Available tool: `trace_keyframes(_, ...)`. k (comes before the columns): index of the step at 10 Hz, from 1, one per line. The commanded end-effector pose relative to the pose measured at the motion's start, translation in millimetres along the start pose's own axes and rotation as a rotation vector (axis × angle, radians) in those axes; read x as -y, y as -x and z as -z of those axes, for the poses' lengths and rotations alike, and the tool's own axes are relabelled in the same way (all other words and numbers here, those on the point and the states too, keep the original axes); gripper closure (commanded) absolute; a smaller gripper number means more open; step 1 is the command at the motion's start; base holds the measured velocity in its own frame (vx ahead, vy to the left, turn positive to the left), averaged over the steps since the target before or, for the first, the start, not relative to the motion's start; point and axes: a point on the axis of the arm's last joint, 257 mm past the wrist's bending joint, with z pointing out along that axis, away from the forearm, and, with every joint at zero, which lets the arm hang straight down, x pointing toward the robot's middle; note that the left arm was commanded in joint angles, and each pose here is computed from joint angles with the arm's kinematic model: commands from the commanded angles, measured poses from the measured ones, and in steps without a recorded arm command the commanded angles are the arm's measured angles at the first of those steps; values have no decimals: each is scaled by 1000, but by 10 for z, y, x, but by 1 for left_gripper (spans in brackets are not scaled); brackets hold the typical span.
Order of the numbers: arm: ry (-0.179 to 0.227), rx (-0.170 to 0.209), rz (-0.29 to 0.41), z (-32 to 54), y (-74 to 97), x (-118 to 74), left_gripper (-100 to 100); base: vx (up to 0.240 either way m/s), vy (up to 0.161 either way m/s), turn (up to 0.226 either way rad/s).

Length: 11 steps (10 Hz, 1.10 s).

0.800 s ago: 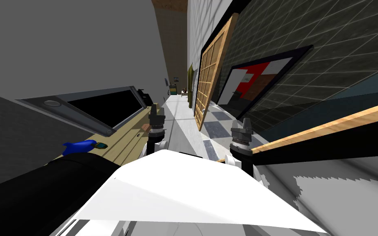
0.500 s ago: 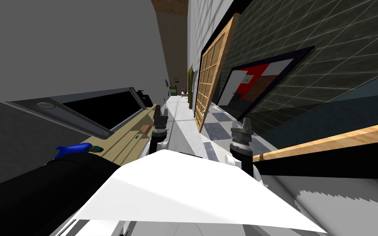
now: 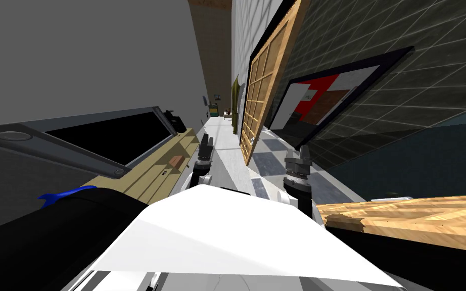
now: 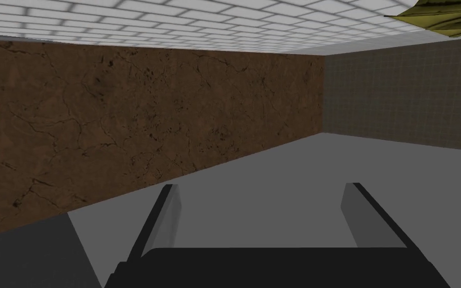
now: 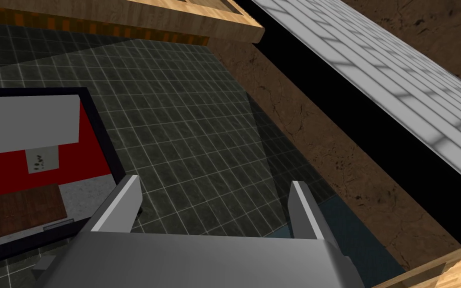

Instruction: Push the door open

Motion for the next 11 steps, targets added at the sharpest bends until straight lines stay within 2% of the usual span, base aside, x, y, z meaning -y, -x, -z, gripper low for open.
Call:
trace_keyframes(1,7,-35,-16,30,-161,-85,-100,163,8,16)
trace_keyframes(6,22,-151,-67,175,-693,-308,-100,179,-6,16)
trace_keyframes(9,24,-195,-86,245,-892,-377,-100,116,14,10)
trace_keyframes(10,25,-226,-100,300,-1031,-421,-100,122,18,19)
trace_keyframes(11,24,-242,-107,330,-1101,-442,-100,137,8,12)
